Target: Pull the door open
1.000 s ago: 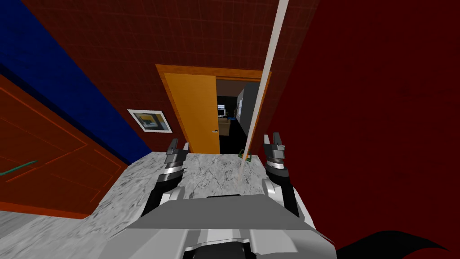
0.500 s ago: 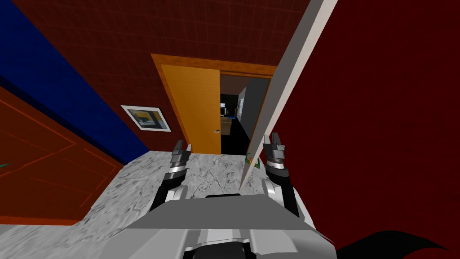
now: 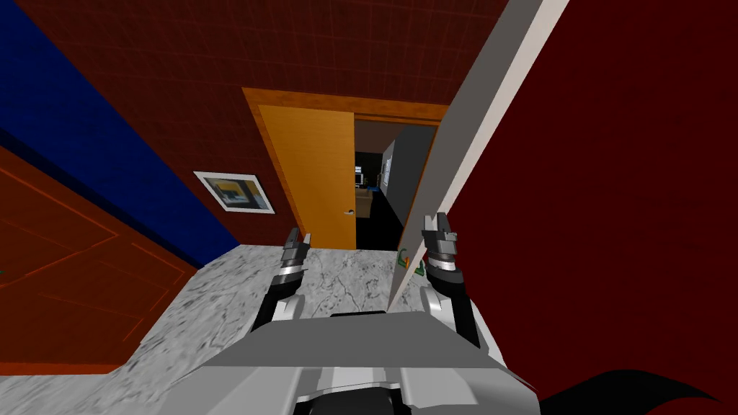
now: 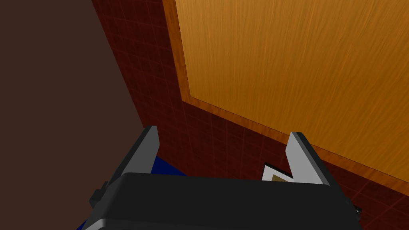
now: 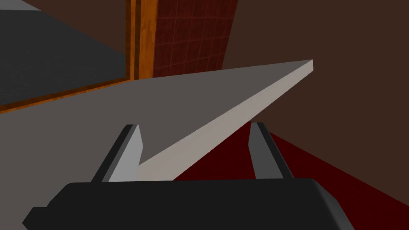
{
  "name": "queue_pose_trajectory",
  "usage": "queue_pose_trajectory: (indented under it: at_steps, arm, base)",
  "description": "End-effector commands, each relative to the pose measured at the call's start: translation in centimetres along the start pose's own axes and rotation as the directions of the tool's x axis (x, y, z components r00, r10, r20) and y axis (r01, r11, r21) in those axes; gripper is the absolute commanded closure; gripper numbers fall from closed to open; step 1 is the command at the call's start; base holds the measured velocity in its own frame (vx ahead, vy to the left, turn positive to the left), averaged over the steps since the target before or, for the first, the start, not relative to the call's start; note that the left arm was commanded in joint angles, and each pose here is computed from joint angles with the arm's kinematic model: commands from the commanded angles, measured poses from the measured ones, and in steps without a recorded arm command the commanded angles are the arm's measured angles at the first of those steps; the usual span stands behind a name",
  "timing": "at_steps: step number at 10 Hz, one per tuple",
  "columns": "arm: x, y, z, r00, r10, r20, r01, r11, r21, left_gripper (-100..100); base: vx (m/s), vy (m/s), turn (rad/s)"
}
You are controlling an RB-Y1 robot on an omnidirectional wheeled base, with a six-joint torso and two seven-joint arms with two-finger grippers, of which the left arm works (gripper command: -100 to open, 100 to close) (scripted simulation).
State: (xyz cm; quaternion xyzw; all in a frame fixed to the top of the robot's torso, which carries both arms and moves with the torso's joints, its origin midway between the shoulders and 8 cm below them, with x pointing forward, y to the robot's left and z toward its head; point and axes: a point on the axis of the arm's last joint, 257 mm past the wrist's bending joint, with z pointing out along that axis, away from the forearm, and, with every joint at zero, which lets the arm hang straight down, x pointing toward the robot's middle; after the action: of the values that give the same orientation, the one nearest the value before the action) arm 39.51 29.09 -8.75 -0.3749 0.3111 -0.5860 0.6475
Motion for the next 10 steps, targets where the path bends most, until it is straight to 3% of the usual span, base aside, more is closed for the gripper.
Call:
queue_pose_trajectory:
  at_steps: [1,10]
  arm:
    - [-0.1,1.3,0.0,1.0,0.001,0.0,-0.001,0.9999,-0.016,-100]
    - [-0.4,8.1,-0.29,0.9999,0.011,0.013,-0.009,0.9953,-0.097,-100]
  base:
    - [0.085,0.065,-0.008]
    - [0.089,0.06,-0.013]
